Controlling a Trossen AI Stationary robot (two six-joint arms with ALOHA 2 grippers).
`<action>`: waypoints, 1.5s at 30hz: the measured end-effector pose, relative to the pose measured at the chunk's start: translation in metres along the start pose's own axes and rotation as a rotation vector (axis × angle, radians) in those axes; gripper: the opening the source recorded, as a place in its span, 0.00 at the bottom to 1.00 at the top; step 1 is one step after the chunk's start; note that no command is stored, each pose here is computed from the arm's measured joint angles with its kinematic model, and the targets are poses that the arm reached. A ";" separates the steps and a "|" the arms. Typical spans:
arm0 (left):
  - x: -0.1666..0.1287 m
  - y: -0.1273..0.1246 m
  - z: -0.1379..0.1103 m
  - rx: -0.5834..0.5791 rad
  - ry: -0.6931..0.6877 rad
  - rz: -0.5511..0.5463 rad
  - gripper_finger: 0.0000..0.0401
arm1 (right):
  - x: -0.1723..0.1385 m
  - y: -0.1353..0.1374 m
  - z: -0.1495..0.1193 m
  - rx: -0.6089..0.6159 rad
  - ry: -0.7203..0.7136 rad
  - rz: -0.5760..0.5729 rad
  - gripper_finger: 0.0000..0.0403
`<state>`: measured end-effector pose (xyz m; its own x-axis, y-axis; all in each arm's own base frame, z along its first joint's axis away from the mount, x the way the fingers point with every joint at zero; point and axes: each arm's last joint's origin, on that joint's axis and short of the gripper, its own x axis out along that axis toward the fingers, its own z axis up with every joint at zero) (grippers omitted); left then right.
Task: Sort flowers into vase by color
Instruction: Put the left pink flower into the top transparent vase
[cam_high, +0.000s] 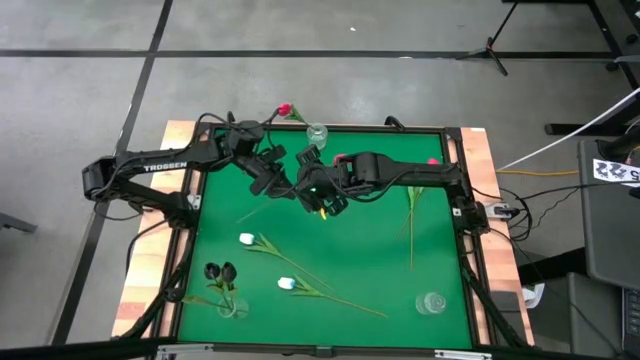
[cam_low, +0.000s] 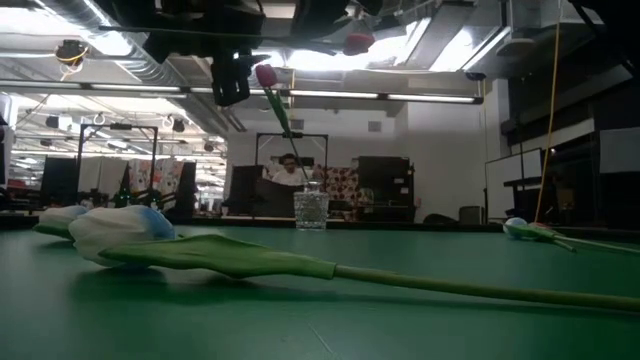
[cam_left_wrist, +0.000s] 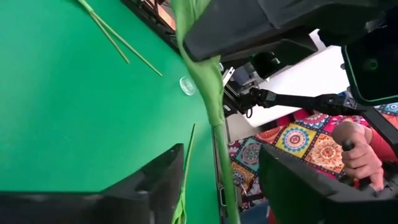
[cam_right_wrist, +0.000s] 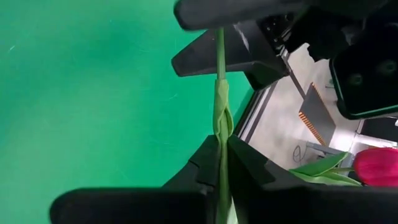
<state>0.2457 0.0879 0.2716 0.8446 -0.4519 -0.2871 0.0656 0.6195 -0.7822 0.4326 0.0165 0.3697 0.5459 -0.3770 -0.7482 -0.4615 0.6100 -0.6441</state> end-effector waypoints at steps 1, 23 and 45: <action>0.000 0.000 0.000 0.000 0.000 0.000 0.46 | 0.000 0.000 0.000 0.000 -0.005 0.005 0.06; 0.000 0.001 0.002 0.056 -0.040 0.043 0.02 | 0.000 0.001 0.001 0.063 -0.037 0.038 0.28; -0.011 -0.004 0.024 0.197 -0.308 0.142 0.01 | -0.145 -0.037 -0.050 0.837 -0.402 -0.119 0.60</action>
<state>0.2490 0.1054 0.2908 0.9706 -0.1573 -0.1823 0.0118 0.7873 -0.6165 0.3353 0.0137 0.4946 0.8302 -0.2950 -0.4730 0.1808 0.9451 -0.2721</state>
